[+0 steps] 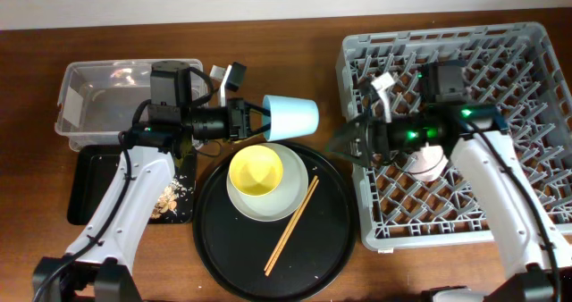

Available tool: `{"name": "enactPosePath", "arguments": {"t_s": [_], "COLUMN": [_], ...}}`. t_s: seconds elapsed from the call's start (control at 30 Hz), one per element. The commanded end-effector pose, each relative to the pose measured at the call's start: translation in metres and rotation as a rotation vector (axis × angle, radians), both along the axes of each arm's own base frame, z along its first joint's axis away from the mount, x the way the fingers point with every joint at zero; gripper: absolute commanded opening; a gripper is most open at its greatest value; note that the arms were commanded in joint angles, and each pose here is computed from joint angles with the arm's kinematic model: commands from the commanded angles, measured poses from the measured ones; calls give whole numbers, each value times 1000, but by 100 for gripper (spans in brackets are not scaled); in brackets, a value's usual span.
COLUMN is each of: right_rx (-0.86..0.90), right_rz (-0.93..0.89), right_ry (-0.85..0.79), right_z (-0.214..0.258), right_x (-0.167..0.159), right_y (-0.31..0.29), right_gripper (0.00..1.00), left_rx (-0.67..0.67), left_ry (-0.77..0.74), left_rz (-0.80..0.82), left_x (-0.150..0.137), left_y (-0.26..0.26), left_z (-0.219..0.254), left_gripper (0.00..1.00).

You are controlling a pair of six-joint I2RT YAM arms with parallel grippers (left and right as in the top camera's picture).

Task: Sort waste into correct bins and load items into the dishwasher rack
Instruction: 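Lift the blue cup with left gripper and hand it to right gripper, then place the blue cup upside down in the dish rack with right gripper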

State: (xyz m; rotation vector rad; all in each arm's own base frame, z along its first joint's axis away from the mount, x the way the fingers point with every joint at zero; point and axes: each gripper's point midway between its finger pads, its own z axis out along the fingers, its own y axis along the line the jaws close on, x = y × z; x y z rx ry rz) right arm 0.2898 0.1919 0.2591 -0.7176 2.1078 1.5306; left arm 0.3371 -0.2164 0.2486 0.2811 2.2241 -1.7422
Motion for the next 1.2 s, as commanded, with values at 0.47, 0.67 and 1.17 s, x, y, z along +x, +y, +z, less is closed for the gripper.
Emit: {"name": "enactPosePath", "arguments": {"t_s": [0.47, 0.67, 1.17], "right_rx": [138, 128, -822], "right_rz": [115, 110, -684], "right_ry": [-48, -49, 184], "right_z": [24, 22, -26], "right_x": [-15, -14, 40], "right_y": [19, 19, -171], "right_gripper": [71, 60, 45], "left_rx": [-40, -39, 669], "left_ry": [-1, -1, -70], "left_rz": [-173, -174, 334], "left_x": [-39, -40, -3], "left_y": [-47, -48, 97], "left_z": [14, 13, -64], "left_gripper": [0, 6, 55]}}
